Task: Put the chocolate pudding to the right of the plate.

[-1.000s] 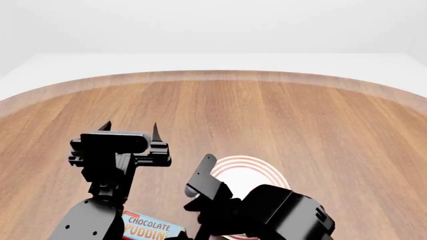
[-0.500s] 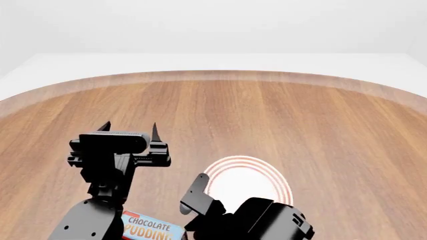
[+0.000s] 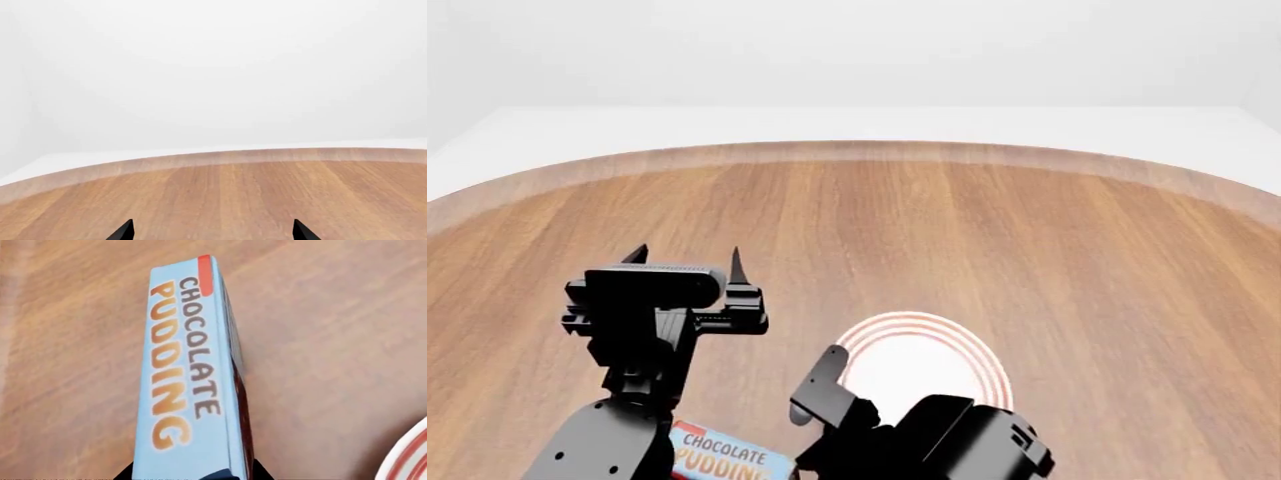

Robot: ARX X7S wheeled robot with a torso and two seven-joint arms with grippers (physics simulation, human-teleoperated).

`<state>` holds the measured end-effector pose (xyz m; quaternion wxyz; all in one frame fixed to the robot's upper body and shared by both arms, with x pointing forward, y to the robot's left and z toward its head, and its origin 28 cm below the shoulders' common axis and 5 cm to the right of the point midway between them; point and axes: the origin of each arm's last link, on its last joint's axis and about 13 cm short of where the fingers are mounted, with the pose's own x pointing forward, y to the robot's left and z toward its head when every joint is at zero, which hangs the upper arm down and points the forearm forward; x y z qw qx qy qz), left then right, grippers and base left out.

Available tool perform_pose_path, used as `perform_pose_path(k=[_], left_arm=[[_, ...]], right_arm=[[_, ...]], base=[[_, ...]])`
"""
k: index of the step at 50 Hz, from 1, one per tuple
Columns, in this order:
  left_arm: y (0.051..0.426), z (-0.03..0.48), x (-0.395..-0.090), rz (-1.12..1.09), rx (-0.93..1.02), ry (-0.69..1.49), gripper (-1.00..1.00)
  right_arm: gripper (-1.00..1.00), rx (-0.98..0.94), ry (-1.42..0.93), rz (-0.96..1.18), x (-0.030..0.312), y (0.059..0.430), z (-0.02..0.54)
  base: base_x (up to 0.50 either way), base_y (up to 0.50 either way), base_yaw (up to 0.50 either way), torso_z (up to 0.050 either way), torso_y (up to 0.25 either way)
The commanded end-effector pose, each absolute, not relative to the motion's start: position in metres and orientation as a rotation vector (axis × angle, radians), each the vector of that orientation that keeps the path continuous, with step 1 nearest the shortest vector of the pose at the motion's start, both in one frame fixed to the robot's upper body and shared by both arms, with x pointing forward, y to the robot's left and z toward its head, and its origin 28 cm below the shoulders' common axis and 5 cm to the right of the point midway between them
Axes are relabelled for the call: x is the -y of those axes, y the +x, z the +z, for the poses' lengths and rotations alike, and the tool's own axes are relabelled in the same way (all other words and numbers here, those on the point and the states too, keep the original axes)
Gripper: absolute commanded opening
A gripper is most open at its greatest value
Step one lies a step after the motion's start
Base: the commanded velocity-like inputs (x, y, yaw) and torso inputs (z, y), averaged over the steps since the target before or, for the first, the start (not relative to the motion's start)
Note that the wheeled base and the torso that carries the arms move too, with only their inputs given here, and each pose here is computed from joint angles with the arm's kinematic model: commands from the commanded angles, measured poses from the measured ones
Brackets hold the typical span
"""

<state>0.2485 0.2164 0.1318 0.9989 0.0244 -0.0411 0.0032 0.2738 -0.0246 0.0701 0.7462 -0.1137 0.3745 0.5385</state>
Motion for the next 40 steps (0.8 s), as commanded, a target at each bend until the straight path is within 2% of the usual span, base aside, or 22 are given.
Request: perform_pose_path(k=[1, 21, 29, 40], left_arm=[[0.249, 0.132, -0.217, 0.008, 0.083, 0.049, 1.0], [0.249, 0.133, -0.217, 0.01, 0.086, 0.048, 1.0], [0.249, 0.132, -0.218, 0.015, 0.086, 0.049, 1.0], [0.25, 0.131, -0.219, 0.013, 0.086, 0.048, 1.0]], right_arm=[[-1.0, -0.767, -0.279, 1.196, 0.025, 0.268, 0.081], [-1.0, -0.67, -0.288, 1.142, 0.038, 0.262, 0.115], [-1.0, -0.647, -0.258, 1.026, 0.056, 0.271, 0.127], [-1.0, -0.575, -0.173, 0.775, 0.099, 0.281, 0.156]], base=[[0.0, 0.0, 0.0, 0.0, 0.0], [0.0, 0.0, 0.0, 0.0, 0.0], [0.0, 0.0, 0.0, 0.0, 0.0], [0.0, 0.0, 0.0, 0.0, 0.0]])
